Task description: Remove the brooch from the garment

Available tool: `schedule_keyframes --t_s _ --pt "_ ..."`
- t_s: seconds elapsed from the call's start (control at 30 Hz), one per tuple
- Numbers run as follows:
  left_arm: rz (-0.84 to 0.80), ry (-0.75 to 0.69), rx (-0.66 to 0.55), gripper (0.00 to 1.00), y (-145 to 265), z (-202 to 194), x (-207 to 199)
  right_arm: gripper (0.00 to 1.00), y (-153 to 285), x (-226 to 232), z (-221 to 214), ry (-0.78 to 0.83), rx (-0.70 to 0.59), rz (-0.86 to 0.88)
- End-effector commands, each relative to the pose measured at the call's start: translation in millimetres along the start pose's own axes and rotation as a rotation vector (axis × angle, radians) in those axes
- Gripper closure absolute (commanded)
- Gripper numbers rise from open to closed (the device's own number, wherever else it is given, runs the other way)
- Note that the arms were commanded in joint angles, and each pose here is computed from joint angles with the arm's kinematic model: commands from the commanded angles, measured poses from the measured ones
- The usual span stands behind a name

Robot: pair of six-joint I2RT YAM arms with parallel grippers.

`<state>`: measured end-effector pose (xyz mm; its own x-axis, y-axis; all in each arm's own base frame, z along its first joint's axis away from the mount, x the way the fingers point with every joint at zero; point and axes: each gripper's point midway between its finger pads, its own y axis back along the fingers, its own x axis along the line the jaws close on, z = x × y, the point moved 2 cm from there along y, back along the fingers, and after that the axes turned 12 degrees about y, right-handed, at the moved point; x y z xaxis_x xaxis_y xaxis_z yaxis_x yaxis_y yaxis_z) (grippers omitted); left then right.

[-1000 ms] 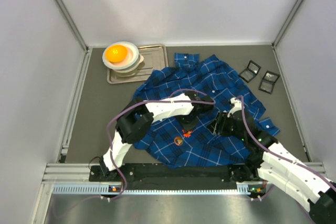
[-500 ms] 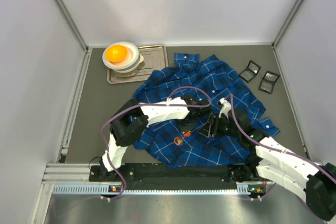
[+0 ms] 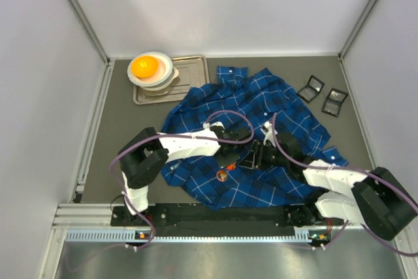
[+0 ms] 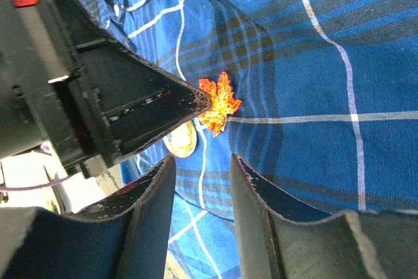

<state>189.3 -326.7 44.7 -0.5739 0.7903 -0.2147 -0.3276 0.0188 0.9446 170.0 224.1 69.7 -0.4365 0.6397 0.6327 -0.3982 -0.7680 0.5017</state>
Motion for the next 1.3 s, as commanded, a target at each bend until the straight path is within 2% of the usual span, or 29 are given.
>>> schedule_keyframes --t_s 0.0,0.03,0.27,0.8,1.0,1.27 --pt "-0.02 -0.039 -0.047 1.0 -20 8 13 0.62 -13 11 18 -0.005 -0.045 0.075" --pt "-0.035 -0.036 -0.044 1.0 -18 8 13 0.65 -15 11 19 -0.021 -0.043 0.075" --pt "-0.102 -0.04 -0.043 1.0 -19 8 11 0.68 -34 2 21 -0.054 -0.017 0.057" --pt "-0.151 -0.04 -0.032 1.0 -21 7 14 0.68 -45 -14 16 -0.07 -0.018 0.008" --pt "-0.161 -0.053 -0.038 1.0 -20 8 13 0.69 -50 -11 19 -0.063 -0.024 0.043" --pt "-0.198 -0.069 -0.039 1.0 -12 10 13 0.86 -48 -2 26 -0.012 -0.064 0.076"
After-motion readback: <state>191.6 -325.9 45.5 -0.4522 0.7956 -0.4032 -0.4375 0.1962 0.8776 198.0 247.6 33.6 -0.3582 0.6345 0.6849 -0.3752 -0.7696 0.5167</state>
